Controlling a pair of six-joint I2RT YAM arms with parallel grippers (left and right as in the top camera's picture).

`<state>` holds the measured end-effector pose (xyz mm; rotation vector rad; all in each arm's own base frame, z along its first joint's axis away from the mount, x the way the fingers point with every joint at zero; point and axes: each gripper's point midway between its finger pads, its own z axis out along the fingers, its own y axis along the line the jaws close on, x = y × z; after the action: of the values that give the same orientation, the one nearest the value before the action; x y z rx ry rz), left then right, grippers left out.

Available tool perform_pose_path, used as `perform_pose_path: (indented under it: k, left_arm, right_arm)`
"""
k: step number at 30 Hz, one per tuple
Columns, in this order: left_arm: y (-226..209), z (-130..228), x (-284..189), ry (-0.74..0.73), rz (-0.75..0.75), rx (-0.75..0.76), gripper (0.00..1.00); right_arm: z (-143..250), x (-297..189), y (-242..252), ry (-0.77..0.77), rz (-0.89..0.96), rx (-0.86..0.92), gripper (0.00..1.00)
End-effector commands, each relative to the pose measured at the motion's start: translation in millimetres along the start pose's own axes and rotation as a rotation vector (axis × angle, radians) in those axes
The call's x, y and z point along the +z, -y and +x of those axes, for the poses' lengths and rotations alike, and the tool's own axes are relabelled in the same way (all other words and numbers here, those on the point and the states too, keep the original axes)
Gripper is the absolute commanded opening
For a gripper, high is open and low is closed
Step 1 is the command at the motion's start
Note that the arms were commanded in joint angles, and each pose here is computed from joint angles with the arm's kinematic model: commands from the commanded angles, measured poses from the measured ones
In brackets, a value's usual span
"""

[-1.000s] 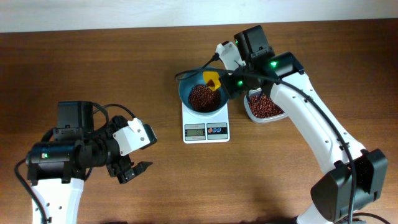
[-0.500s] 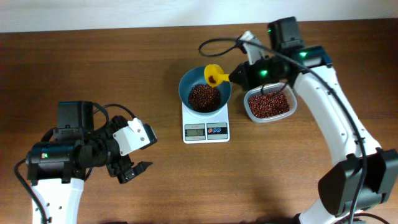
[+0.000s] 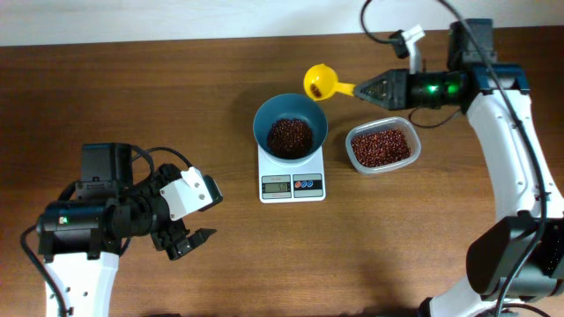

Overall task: Scoop item into bowl and weigh 50g on scale
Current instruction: 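Carry the yellow scoop right over the clear bean tub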

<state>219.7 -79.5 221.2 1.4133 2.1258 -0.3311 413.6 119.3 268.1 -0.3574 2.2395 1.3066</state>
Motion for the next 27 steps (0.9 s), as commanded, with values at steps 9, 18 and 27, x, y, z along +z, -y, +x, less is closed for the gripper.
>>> perform_pose_path:
  k: [9, 18, 27]
  left_arm:
    - [-2.4, -4.5, -6.8, 0.013, -0.023, 0.025, 0.98]
    - [-2.4, -4.5, -6.8, 0.013, -0.023, 0.025, 0.98]
    - [-2.4, -4.5, -6.8, 0.013, -0.023, 0.025, 0.98]
  right_arm:
    - [14.3, -39.7, 28.5, -0.006, 0.112, 0.102, 0.04]
    - [49.8, -47.5, 52.8, -0.143, 0.288, 0.133, 0.04]
    - [68.1, -68.9, 85.3, -0.221, 0.498, 0.162, 0.04]
